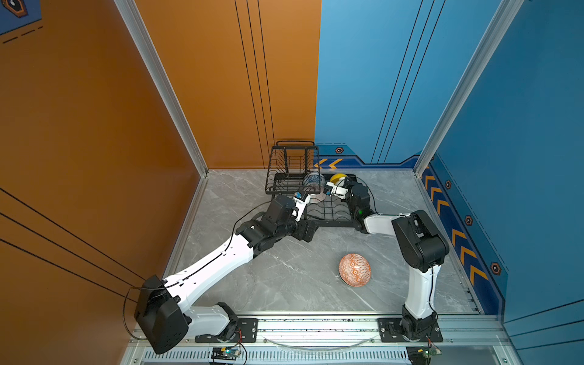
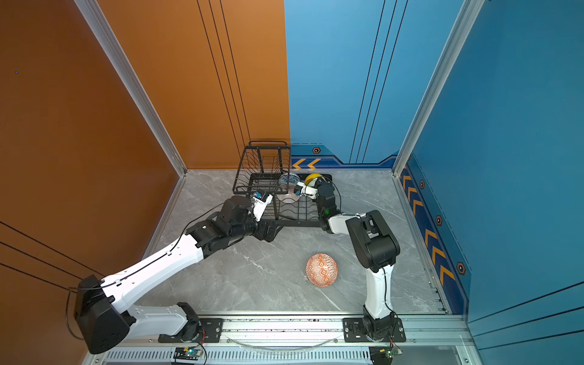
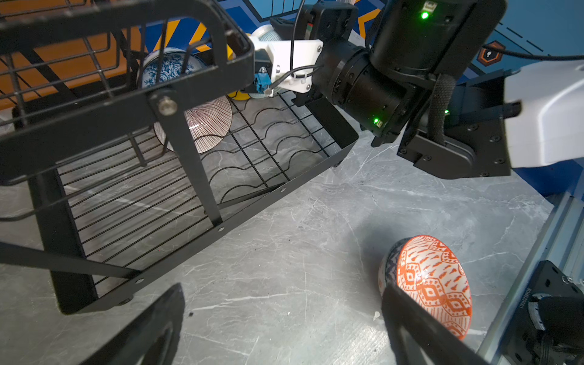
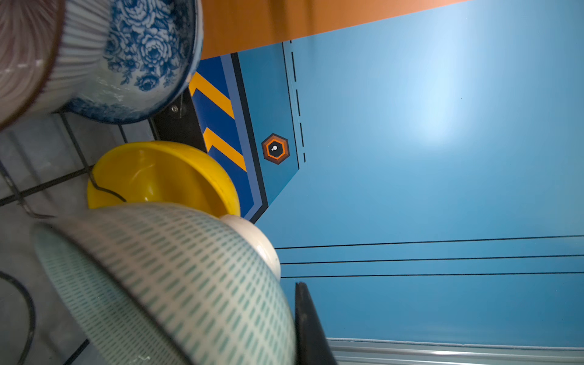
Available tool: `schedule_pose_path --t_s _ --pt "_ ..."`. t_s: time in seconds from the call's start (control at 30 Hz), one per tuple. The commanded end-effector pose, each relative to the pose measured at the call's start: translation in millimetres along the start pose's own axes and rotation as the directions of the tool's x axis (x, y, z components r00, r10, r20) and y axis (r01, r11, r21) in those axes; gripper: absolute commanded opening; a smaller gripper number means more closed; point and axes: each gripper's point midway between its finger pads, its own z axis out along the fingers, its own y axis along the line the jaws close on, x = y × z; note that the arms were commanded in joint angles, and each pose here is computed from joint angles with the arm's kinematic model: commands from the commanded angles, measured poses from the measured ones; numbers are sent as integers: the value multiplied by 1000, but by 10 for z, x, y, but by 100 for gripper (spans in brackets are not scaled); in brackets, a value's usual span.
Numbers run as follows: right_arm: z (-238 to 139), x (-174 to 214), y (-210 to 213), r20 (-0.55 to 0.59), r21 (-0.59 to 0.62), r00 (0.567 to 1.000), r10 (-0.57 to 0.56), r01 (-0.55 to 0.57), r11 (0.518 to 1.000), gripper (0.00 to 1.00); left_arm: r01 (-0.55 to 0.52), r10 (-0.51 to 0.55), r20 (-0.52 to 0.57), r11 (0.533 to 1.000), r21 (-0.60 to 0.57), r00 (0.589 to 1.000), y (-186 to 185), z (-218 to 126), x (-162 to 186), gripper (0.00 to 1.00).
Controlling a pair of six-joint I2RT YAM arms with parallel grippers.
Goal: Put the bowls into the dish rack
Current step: 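Lower the pale green bowl upright beside the yellow bowl with right gripper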
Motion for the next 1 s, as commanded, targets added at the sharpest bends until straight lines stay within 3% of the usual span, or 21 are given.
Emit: schedule_pose_path --t_s 0.0,0.43,0.5,0.97 --pt "30 -9 -318 -5 125 1000 27 -26 992 0 3 -3 -2 1000 9 1000 9 -19 -12 98" --pt "78 11 -258 -19 155 1000 21 -17 988 0 14 -14 -1 1000 -1 1000 61 -33 1 98" --pt "117 35 -77 -26 125 1000 10 -6 992 0 14 -14 -3 1000 -1 1000 64 -30 4 98" --pt "192 -23 121 -11 108 1000 16 -14 994 0 18 -18 -7 1000 -6 1000 88 -49 18 98"
